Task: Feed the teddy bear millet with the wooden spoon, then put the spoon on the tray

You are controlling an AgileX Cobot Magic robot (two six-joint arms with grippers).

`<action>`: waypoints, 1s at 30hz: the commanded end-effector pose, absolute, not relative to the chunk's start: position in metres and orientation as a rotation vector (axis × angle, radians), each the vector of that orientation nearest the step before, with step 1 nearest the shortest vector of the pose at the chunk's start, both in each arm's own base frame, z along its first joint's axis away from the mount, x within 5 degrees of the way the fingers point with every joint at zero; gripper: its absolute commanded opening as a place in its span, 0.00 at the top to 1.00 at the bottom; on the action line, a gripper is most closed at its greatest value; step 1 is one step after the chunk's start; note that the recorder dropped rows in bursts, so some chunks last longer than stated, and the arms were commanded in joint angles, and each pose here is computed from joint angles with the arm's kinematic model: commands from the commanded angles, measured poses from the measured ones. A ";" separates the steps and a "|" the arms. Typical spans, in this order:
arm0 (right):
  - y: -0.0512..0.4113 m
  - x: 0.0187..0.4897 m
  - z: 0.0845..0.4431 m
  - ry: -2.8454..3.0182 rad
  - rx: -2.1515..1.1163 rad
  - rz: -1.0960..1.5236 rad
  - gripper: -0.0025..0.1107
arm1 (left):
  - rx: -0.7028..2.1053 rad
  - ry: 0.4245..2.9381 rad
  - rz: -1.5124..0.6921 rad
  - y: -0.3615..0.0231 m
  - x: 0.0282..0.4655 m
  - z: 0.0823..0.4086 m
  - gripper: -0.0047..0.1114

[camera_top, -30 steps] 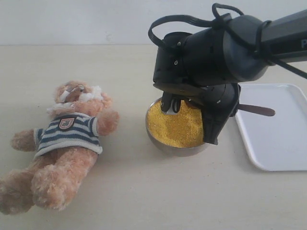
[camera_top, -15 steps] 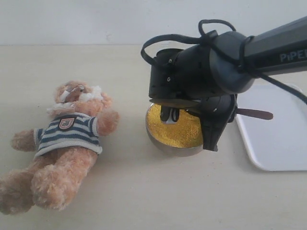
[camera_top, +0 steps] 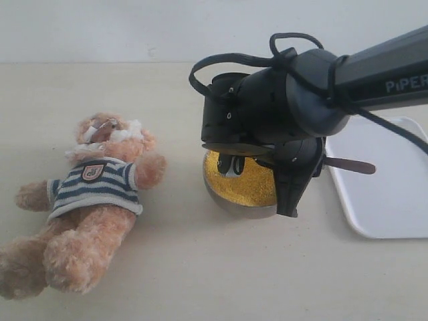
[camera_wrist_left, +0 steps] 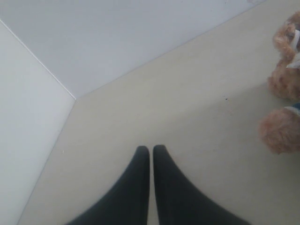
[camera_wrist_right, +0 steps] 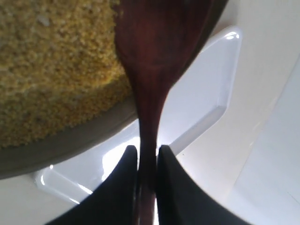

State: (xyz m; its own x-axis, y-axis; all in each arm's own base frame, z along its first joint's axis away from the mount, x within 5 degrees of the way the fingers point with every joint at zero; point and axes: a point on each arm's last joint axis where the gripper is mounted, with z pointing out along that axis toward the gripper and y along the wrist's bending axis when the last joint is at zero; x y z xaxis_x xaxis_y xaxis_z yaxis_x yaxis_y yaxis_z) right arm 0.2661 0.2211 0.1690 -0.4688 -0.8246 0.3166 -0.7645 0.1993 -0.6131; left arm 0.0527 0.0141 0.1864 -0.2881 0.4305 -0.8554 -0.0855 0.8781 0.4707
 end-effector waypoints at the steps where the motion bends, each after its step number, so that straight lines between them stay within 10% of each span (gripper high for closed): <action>1: 0.228 0.258 0.168 2.361 -1.606 -1.117 0.98 | 0.260 1.797 0.519 0.014 0.053 0.186 0.93; 30: 0.230 0.248 0.186 2.373 -1.624 -1.016 0.98 | 0.260 1.797 0.519 0.014 0.053 0.186 0.93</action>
